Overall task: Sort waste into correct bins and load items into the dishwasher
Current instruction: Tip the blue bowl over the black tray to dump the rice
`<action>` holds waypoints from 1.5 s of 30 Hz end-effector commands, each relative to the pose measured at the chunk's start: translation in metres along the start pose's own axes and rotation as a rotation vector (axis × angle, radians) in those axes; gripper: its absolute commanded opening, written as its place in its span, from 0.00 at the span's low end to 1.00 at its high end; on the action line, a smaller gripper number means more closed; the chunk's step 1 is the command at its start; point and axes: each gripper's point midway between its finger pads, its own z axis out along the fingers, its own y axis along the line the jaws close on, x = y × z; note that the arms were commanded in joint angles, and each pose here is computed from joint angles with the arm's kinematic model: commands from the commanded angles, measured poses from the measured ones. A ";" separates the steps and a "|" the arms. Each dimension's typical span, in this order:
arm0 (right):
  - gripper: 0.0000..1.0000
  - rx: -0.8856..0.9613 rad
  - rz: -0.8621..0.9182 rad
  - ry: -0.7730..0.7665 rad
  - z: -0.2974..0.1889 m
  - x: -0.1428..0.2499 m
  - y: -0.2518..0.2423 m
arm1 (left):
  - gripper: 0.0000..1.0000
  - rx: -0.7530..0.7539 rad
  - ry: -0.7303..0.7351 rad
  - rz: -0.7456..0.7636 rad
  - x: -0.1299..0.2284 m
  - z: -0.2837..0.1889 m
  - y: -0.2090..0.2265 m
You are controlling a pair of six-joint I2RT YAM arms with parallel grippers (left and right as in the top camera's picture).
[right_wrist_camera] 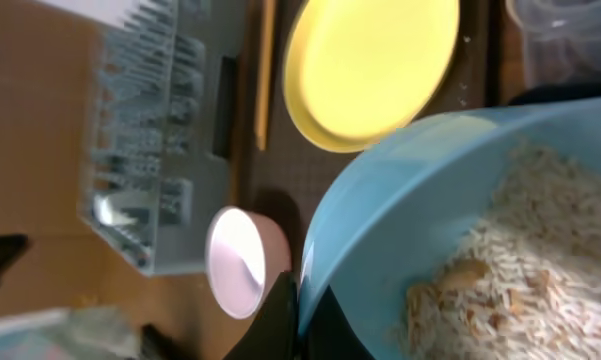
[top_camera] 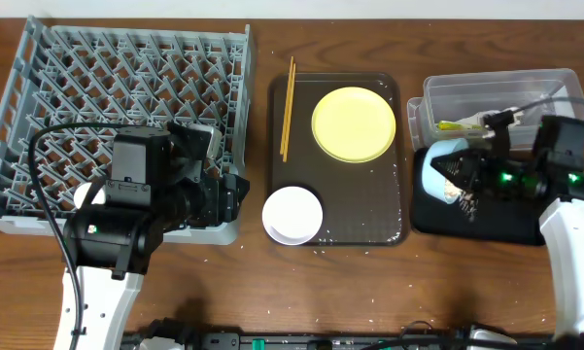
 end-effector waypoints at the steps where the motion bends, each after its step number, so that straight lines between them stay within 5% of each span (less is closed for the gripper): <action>1: 0.01 -0.265 0.022 -0.024 -0.008 0.002 0.011 | 0.78 -0.001 -0.020 0.018 -0.007 -0.004 -0.002; 11: 0.01 -0.551 0.008 -0.186 -0.042 -0.002 -0.003 | 0.79 -0.001 -0.019 0.018 -0.007 -0.004 -0.002; 21: 0.01 -0.377 0.068 -0.198 -0.033 -0.003 -0.034 | 0.79 -0.001 -0.019 0.017 -0.007 -0.004 -0.003; 30: 0.01 -0.456 0.037 -0.201 -0.037 -0.001 -0.022 | 0.79 -0.001 -0.020 0.018 -0.007 -0.004 -0.003; 33: 0.01 -0.280 0.120 -0.190 -0.026 -0.001 -0.051 | 0.79 -0.001 -0.020 0.017 -0.007 -0.004 -0.003; 37: 0.01 -0.470 0.030 -0.201 -0.038 -0.001 -0.019 | 0.79 -0.001 -0.020 0.017 -0.007 -0.004 -0.003; 40: 0.01 -0.233 0.284 -0.166 -0.023 0.001 -0.060 | 0.79 -0.001 -0.020 0.017 -0.007 -0.004 -0.003; 41: 0.01 -0.280 0.291 -0.158 -0.025 0.002 -0.052 | 0.79 -0.001 -0.020 0.018 -0.007 -0.004 -0.003; 43: 0.01 -0.465 0.131 -0.175 -0.037 -0.001 -0.020 | 0.79 -0.001 -0.020 0.018 -0.007 -0.004 -0.003; 45: 0.01 -0.331 0.173 -0.179 -0.028 -0.002 -0.042 | 0.79 -0.001 -0.020 0.018 -0.007 -0.004 -0.003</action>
